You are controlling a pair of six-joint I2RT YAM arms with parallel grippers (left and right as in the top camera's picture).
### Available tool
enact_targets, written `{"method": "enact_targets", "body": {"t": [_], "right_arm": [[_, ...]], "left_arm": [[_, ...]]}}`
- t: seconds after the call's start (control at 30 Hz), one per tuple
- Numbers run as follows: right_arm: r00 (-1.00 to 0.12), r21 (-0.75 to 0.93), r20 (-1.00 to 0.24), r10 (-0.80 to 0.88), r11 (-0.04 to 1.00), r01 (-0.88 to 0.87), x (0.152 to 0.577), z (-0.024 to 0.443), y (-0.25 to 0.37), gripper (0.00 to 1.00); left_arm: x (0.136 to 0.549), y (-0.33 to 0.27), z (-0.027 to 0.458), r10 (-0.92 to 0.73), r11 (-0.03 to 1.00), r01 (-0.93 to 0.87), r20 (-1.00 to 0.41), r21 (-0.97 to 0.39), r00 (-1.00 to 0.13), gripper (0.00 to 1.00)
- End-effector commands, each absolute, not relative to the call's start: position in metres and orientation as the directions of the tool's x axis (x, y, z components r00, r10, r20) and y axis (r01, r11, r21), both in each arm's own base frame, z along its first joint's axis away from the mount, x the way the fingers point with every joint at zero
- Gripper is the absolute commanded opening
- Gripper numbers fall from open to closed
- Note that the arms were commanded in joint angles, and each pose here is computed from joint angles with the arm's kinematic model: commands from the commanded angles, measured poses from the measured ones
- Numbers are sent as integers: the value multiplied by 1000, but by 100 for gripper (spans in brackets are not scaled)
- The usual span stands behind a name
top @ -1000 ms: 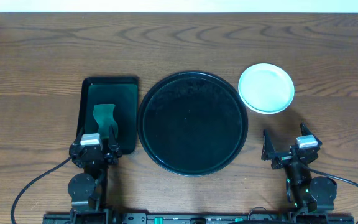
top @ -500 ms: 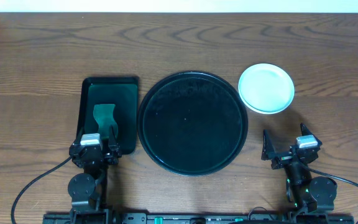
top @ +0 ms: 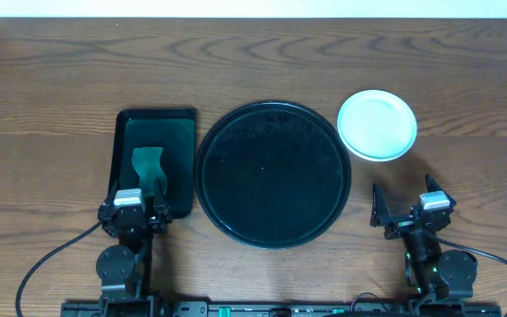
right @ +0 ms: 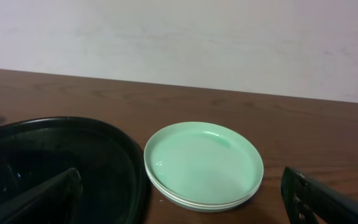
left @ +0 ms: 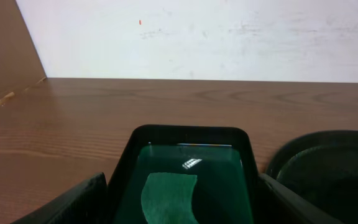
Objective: Clean dirty plates on tray and stack at the side
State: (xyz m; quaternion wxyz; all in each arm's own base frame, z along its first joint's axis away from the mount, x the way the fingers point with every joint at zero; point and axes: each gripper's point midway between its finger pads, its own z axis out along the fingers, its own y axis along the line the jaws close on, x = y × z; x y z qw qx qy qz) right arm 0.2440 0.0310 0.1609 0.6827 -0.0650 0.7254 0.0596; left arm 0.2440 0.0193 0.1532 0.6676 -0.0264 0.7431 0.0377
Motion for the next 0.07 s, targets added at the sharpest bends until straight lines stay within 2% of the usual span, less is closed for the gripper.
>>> {"method": "enact_targets", "body": {"t": [0.0, 0.03], "right_arm": [[-55, -13, -998, -23, 985, -174, 244, 161, 30, 99], [-56, -13, -998, -23, 985, -174, 244, 160, 30, 99]], "left_arm": [[243, 23, 136, 22, 994, -107, -987, 39, -162, 75], [243, 23, 136, 22, 994, -107, -987, 39, -162, 75]]}}
